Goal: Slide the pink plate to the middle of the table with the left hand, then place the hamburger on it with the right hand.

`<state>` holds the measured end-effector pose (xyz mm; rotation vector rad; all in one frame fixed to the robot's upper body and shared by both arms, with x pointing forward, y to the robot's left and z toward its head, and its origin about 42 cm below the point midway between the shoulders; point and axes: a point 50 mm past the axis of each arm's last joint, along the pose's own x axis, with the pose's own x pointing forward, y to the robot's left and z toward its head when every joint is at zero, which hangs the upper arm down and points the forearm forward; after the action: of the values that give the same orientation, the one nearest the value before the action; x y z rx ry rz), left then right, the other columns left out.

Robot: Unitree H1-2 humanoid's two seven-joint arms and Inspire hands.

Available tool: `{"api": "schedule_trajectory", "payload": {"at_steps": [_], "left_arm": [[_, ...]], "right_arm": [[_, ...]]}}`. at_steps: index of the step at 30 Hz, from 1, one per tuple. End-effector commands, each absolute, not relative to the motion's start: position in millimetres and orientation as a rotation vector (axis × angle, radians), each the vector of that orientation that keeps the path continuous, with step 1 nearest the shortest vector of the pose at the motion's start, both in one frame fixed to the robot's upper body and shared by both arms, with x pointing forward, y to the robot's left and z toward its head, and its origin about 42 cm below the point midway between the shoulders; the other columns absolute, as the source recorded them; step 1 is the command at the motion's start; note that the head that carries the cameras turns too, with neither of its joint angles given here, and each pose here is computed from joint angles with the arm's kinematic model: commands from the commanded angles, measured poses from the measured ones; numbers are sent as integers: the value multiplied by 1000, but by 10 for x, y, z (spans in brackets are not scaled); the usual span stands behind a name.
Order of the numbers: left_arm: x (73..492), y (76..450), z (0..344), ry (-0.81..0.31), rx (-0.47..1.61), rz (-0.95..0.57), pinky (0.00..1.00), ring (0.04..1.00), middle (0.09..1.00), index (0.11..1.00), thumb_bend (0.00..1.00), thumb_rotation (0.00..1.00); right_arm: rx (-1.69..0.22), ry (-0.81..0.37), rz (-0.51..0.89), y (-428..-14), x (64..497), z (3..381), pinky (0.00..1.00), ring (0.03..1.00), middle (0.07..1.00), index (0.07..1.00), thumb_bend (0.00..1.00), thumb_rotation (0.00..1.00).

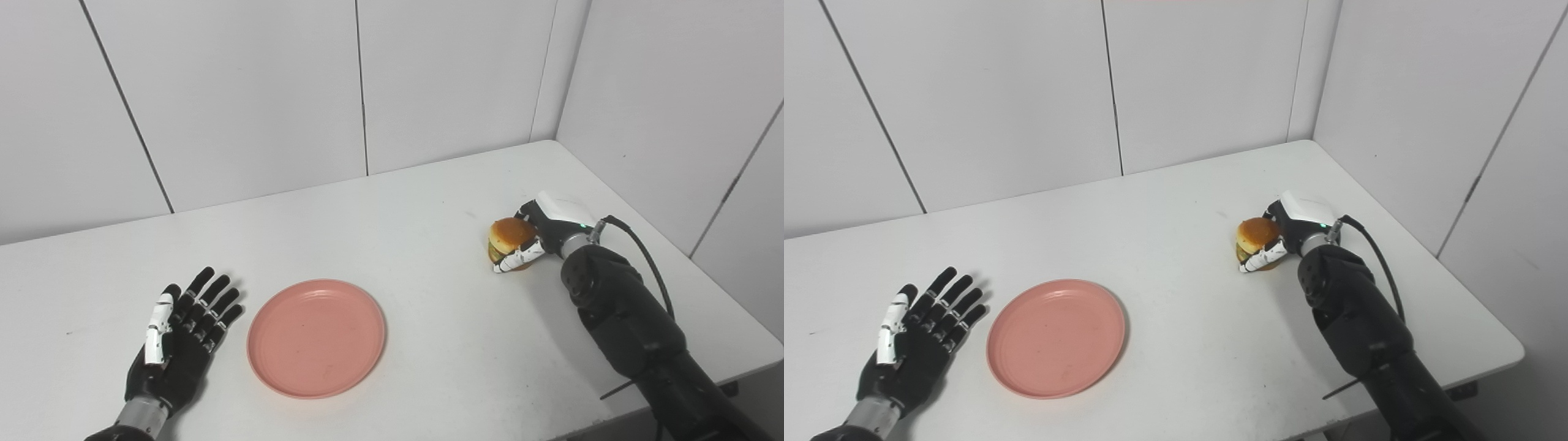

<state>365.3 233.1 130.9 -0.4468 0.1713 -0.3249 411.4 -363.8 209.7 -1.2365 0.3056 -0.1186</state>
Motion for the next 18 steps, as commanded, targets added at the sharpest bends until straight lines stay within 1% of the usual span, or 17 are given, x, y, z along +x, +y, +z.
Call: {"api": "schedule_trajectory", "payload": {"at_steps": [1,4,11,13,16,18], "left_arm": [[3680,2359,1359,167,-434,-322,921,911,914,902,330,1000],[3678,2347,1364,167,-434,-319,921,911,913,899,330,1000],[3677,2310,1365,160,-417,-323,915,906,908,899,333,1000],[3678,2304,1364,159,-423,-319,915,908,909,897,334,1000],[3675,2267,1374,158,-424,-315,908,905,907,894,334,1000],[3674,2246,1377,156,-424,-316,907,906,908,895,336,1000]], "right_arm": [[-1245,212,-158,-3628,4173,2333,262,309,397,491,535,146],[-1214,201,-167,-3627,4157,2355,253,311,402,487,513,136],[-1185,153,-210,-3629,4132,2444,262,335,425,486,513,136],[-1170,115,-218,-3616,4123,2497,288,362,444,486,513,135],[-1156,51,-216,-3567,4095,2616,283,359,431,483,513,136],[-1146,18,-207,-3520,4076,2695,296,373,438,482,512,135]]}}
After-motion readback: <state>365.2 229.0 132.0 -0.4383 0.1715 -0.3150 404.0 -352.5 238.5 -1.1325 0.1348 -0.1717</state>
